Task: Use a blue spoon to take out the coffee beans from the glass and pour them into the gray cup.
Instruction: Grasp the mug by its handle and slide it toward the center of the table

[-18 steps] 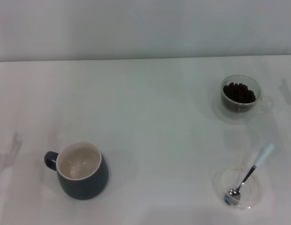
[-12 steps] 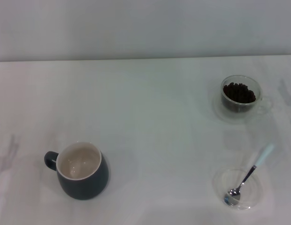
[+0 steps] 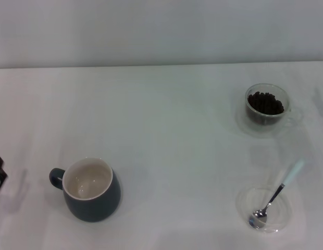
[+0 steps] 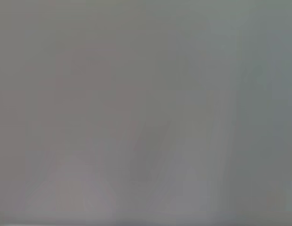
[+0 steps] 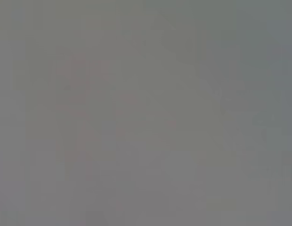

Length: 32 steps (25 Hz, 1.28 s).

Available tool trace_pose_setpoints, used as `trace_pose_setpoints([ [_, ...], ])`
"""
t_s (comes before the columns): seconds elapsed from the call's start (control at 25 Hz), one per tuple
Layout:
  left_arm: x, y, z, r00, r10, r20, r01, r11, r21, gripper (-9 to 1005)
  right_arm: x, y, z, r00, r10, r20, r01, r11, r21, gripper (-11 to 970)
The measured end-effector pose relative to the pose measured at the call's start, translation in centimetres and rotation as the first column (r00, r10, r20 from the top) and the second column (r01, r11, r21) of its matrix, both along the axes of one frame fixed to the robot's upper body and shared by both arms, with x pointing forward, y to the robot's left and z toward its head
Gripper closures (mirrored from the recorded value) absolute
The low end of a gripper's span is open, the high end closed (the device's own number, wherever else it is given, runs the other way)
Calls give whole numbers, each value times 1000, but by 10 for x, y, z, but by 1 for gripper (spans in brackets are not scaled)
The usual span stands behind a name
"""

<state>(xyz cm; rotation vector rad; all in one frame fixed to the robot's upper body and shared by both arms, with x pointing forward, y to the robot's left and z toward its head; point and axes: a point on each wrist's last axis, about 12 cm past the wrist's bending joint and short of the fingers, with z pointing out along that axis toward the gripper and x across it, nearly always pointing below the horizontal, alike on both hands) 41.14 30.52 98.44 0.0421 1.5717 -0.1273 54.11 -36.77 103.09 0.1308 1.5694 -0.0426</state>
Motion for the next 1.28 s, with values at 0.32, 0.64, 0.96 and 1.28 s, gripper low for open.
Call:
trace_pose_setpoints([
  [0.32, -24, -5, -10, 988, -138, -66, 143, 986, 82, 109, 2, -3, 4, 1000, -4, 12, 4, 1000, -9, 88],
  [0.64, -19, -10, -11, 967, -240, -85, 249, 959, 132, 108, 4, -1, 5, 1000, 7, 16, -7, 1000, -13, 88],
  [0.96, 9, -16, -10, 954, -279, -108, 294, 941, 167, 108, -1, -3, 3, 1000, -4, 18, 5, 1000, -8, 88],
  [1.28, 31, -23, -8, 942, -308, -131, 329, 925, 191, 109, -4, -2, 4, 999, 0, 41, 1, 1000, -6, 88],
])
